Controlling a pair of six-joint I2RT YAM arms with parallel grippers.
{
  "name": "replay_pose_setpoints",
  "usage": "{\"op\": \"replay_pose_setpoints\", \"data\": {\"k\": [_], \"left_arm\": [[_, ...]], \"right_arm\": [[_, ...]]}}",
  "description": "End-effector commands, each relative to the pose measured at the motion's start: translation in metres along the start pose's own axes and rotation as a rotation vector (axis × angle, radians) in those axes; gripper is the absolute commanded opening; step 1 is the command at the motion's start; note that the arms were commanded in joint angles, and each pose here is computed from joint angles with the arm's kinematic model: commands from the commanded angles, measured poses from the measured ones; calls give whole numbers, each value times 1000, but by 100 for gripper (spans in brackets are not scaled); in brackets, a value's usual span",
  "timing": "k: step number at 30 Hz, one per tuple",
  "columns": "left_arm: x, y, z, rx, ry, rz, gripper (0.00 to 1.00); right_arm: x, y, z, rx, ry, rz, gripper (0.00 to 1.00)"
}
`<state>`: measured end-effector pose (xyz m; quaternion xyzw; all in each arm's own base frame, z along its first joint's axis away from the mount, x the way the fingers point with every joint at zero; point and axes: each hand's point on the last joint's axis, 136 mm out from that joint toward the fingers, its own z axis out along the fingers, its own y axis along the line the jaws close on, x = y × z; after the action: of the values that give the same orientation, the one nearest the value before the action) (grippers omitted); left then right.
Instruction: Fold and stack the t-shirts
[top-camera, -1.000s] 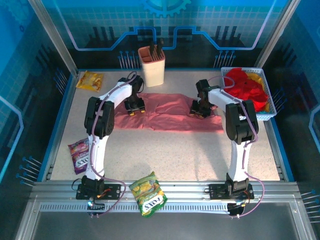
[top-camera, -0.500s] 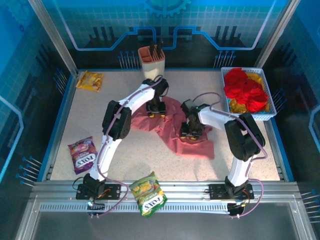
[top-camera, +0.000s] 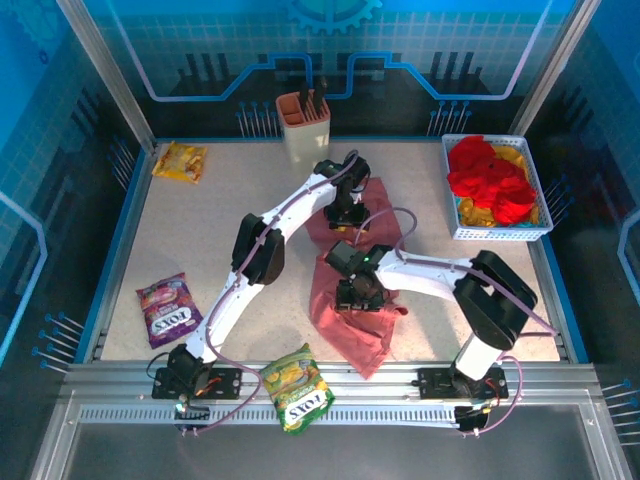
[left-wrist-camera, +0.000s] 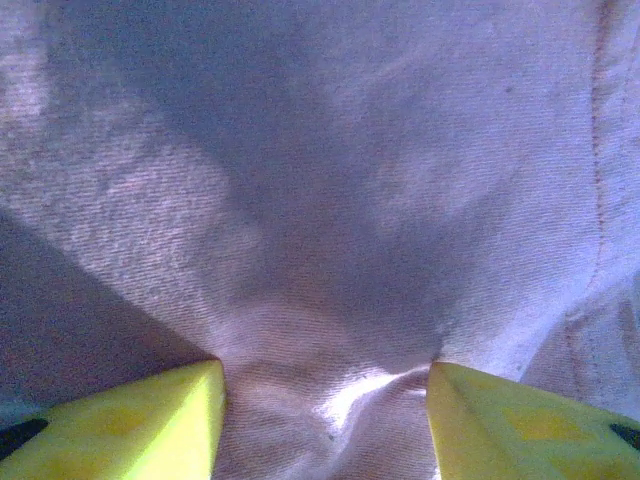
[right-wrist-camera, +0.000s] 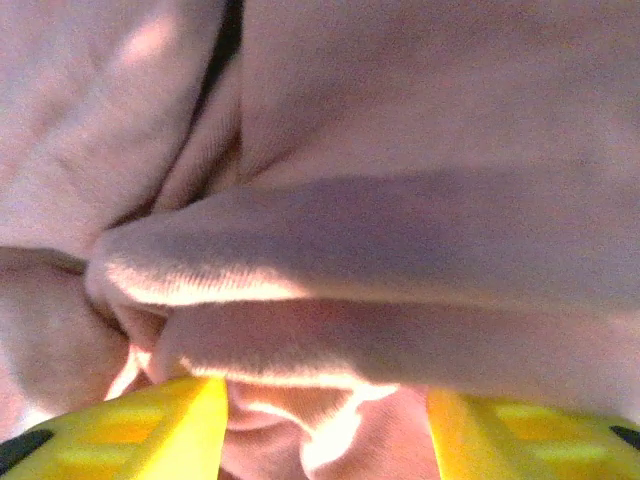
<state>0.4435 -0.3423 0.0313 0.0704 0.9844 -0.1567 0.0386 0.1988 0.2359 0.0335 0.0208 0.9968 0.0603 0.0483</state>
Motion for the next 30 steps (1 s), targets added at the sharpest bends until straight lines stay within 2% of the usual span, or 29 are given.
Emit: {"op": "replay_pose_setpoints", "data": {"k": [1, 2, 6, 9, 12, 20, 25, 30], "left_arm": [[-21, -18, -61, 62, -129, 93, 66], [-24, -21, -80, 72, -163, 101, 69], [-27, -15, -149, 97, -265, 74, 71], [-15, 3, -189, 52, -323, 43, 71], [6, 31, -206, -15, -364, -11, 71], [89, 95, -196, -82, -386, -159, 69], [134, 110, -178, -68, -332, -202, 69], [160, 114, -170, -40, -318, -225, 69]], "right_arm": [[-23, -11, -54, 30, -186, -30, 68], [-30, -15, -69, 45, -231, -44, 72], [-63, -23, -110, 93, -345, -104, 81], [-91, -23, -117, 75, -380, -124, 83], [-123, -14, -114, 43, -417, -162, 83], [-193, -7, -61, 34, -327, -155, 83], [-220, -5, -7, 52, -217, -116, 81], [-241, -24, 24, 121, -168, -75, 81]]}}
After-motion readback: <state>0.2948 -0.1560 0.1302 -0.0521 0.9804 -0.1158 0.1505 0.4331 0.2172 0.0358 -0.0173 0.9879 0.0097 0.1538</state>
